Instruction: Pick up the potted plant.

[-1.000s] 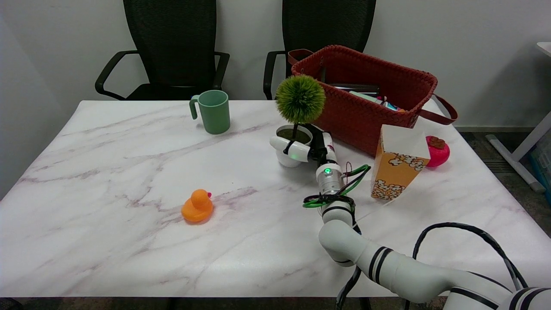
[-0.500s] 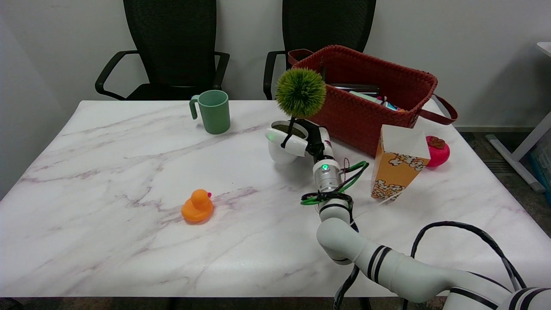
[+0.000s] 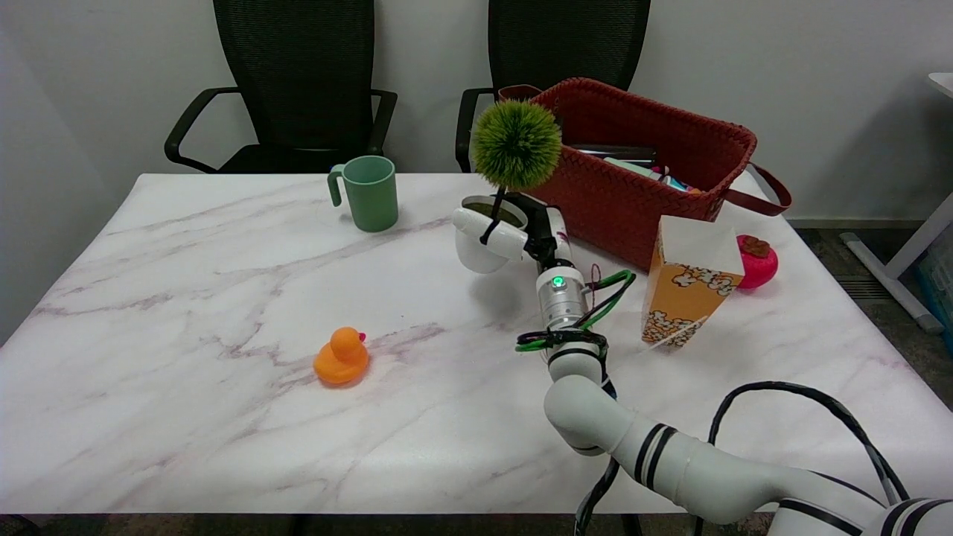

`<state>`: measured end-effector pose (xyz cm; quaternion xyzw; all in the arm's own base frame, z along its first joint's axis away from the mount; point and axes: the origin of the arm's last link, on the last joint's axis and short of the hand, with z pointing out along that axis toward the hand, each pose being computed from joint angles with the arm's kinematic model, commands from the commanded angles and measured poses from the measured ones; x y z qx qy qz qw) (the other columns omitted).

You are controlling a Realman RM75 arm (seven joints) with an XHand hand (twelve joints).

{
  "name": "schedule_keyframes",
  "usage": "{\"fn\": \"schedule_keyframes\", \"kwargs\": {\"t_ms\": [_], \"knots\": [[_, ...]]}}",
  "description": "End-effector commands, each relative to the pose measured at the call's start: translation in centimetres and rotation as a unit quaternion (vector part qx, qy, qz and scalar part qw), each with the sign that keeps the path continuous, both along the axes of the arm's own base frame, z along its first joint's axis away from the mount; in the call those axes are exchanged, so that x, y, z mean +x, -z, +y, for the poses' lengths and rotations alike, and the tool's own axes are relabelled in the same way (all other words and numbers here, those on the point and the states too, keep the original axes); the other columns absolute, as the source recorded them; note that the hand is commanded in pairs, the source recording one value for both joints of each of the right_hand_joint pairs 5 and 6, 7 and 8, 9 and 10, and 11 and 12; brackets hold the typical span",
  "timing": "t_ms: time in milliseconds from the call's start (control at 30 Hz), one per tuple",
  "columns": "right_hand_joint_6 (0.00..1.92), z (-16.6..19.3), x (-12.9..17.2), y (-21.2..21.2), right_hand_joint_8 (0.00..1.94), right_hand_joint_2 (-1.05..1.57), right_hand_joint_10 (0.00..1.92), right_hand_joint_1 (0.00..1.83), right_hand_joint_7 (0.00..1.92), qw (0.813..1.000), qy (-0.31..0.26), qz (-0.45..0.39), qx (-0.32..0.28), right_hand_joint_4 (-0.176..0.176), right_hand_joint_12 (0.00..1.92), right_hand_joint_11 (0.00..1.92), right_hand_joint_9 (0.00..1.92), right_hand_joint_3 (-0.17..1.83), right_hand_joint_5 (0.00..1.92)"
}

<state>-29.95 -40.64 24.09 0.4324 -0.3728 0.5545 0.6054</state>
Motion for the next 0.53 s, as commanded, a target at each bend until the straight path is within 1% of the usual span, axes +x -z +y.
{"fn": "schedule_keyframes", "kwargs": {"t_ms": [33,533], "knots": [[0.83,-0.2,4.7,1.4,1.43,0.75,1.41,1.21,1.43,0.997,-0.078,0.021,0.021,0.000,1.21,1.21,1.41,0.28,0.83],[0.83,-0.8,8.4,1.3,1.44,0.73,1.41,1.22,1.44,0.989,-0.137,0.043,0.021,0.000,1.25,1.25,1.41,0.29,0.83]]}}
